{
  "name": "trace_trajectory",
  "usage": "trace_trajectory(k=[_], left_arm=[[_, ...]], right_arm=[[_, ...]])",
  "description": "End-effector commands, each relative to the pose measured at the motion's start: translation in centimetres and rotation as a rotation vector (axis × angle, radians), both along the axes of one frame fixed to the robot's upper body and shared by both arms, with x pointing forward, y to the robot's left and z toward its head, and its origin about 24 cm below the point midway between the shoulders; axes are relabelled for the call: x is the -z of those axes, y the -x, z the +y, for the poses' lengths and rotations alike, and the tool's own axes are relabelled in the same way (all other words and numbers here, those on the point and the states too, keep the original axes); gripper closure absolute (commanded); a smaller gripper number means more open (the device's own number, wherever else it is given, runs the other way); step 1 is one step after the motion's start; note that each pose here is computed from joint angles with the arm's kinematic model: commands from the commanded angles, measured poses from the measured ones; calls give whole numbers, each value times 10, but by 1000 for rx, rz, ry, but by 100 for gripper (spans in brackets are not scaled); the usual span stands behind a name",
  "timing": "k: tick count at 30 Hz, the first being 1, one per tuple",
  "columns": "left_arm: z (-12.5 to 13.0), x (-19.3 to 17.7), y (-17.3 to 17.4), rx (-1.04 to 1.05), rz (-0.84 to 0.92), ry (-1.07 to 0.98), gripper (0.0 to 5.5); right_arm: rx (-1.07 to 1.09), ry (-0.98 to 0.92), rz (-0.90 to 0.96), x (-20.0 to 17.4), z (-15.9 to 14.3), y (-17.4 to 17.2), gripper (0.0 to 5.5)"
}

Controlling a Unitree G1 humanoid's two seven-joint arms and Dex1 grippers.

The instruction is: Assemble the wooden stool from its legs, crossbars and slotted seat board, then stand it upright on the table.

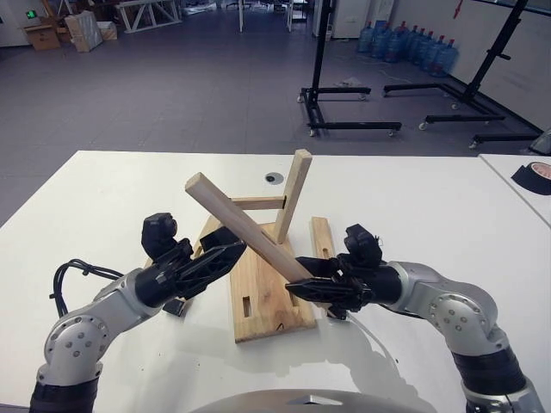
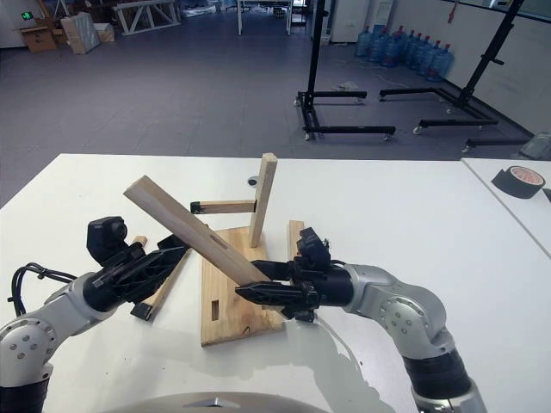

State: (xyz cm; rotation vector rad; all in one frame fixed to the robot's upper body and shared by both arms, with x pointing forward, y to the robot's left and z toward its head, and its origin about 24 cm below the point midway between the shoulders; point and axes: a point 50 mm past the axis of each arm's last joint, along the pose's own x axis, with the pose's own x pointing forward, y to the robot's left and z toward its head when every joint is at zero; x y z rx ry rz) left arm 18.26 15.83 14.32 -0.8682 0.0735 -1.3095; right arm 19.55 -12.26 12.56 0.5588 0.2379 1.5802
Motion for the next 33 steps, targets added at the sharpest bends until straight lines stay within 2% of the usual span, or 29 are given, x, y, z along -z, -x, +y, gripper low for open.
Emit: trace_trajectory(k=[1, 4, 21, 27, 32, 33], left_arm=[[-3, -6, 2, 29, -24, 13, 10], [-6, -5, 1, 20, -51, -17, 10], [-3, 8, -4, -68, -38, -74, 254], [-5, 11, 8, 4, 1, -33, 344], [-1, 11, 8, -15, -3, -27, 345], [0, 10, 7, -29, -7, -28, 345]], right_arm=[[13, 5, 8, 5, 3, -2, 346], [30, 55, 56, 17, 1, -1, 346], [86, 86, 94, 32, -5, 5, 346], [100, 121, 56, 38, -5, 5, 346], [73, 158, 68, 40, -5, 9, 346], [66, 167, 74, 41, -5, 10, 317]])
